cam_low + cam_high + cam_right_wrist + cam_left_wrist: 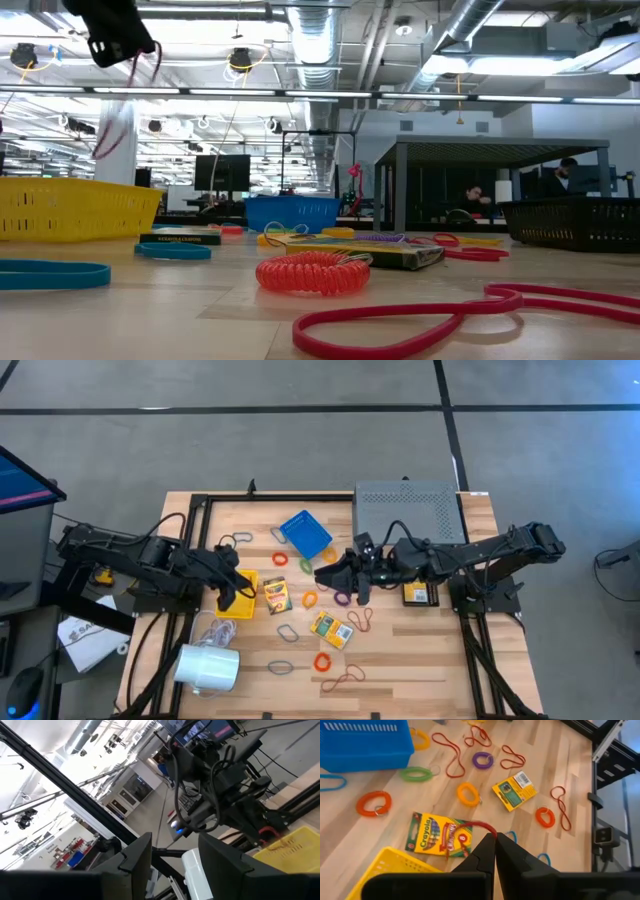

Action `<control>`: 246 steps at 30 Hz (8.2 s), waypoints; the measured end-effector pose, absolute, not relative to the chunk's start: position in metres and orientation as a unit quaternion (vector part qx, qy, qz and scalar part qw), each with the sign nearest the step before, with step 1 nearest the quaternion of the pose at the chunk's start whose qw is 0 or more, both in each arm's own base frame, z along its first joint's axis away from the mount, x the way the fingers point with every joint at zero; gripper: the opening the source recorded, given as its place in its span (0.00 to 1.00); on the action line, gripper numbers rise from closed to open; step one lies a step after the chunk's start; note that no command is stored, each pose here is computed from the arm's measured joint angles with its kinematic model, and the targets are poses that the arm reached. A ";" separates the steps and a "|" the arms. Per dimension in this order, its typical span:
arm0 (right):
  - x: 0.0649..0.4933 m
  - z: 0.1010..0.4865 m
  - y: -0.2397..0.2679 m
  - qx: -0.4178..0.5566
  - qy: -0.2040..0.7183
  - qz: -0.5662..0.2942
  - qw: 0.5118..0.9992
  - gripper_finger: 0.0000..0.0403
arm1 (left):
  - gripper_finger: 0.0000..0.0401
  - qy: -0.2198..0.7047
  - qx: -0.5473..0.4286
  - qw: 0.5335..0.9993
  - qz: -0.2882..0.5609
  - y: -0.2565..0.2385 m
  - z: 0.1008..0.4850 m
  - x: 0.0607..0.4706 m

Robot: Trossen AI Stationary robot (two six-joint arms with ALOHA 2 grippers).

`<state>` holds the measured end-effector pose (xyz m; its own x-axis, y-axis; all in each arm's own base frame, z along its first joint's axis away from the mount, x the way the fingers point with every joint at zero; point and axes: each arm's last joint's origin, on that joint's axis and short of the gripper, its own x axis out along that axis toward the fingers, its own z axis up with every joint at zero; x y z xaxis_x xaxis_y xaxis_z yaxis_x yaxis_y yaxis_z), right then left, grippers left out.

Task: Pick & Place Office Desk Supplies
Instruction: Put the red rubber band into the yellow bin, then put the blue rubber band into the yellow bin

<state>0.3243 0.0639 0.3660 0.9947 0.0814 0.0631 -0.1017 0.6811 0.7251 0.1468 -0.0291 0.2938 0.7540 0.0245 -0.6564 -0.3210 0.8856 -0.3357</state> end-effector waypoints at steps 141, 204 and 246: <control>0.321 0.360 0.081 0.413 0.040 0.093 0.905 0.39 | 0.47 0.444 0.121 0.858 -0.227 -0.112 0.234 0.244; 0.314 0.364 0.103 0.382 0.033 0.133 0.914 0.39 | 0.43 0.585 0.082 0.800 -0.103 -0.190 0.132 0.292; 0.314 0.364 0.103 0.366 0.030 0.133 0.921 0.39 | 0.00 0.438 -0.046 0.897 0.026 -0.157 0.255 0.252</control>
<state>0.3143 0.1025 0.3641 0.9627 0.2673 0.0417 -0.2230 0.6970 0.6815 0.2524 -0.1571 0.2549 0.6142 0.0070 -0.7892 -0.0878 0.9944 -0.0595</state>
